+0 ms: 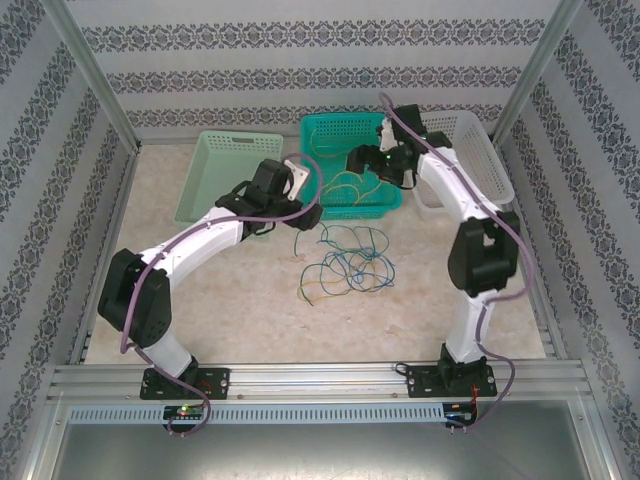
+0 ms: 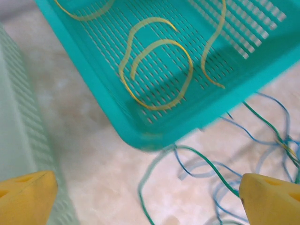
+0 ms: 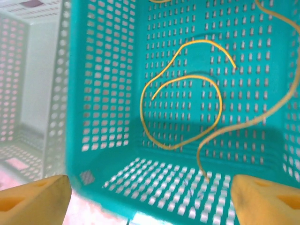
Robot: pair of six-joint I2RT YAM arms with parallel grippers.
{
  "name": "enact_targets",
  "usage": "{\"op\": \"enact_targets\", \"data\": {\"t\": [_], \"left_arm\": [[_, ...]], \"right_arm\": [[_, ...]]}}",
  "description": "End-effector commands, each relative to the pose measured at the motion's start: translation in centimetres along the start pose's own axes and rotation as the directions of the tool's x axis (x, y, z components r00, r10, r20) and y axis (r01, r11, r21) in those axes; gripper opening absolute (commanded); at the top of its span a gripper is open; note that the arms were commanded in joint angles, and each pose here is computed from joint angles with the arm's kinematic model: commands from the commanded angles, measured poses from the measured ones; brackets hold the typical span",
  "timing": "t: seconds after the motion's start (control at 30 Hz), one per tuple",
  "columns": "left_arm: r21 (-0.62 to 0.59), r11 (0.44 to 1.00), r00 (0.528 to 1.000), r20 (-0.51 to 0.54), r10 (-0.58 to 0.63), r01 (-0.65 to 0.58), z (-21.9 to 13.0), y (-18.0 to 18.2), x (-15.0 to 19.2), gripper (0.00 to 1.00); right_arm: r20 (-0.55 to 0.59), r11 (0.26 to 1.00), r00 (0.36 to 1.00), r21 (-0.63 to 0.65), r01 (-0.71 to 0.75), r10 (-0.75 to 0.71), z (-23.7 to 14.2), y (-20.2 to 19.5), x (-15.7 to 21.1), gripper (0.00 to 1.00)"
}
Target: Untangle the cables
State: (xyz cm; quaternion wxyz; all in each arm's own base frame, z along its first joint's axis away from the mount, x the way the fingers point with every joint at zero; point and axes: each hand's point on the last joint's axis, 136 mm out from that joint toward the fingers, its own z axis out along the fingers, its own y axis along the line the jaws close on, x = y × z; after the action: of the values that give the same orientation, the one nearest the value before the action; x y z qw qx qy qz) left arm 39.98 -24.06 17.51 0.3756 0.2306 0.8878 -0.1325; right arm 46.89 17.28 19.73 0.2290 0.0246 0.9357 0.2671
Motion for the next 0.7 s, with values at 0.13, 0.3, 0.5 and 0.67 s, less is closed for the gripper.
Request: {"op": "enact_targets", "data": {"t": [0.13, 0.3, 0.5, 0.67], "left_arm": [[0.349, 0.937, 0.997, -0.074, 0.021, 0.006, -1.3, -6.2, 4.0, 0.95], [0.46, 0.888, 0.986, -0.154, 0.069, 0.01, -0.9, -8.9, 6.7, 0.87], [0.484, 0.875, 0.968, -0.227, 0.105, 0.018, 0.8, -10.8, 8.8, 0.81], [0.447, 0.893, 0.95, -0.298, 0.096, 0.05, 3.1, -10.5, 10.4, 0.78]], "right_arm": [[0.011, 0.999, 1.0, 0.046, -0.014, 0.013, -3.8, -1.1, 6.7, 0.71], [0.045, 0.993, 0.994, 0.044, -0.105, 0.103, -4.7, -2.7, 11.3, 0.71], [0.094, 0.98, 0.978, 0.056, -0.192, 0.186, -5.1, -4.6, 14.6, 0.75], [0.115, 0.977, 0.972, 0.038, -0.209, 0.203, -5.6, -4.6, 15.2, 0.76]]}}
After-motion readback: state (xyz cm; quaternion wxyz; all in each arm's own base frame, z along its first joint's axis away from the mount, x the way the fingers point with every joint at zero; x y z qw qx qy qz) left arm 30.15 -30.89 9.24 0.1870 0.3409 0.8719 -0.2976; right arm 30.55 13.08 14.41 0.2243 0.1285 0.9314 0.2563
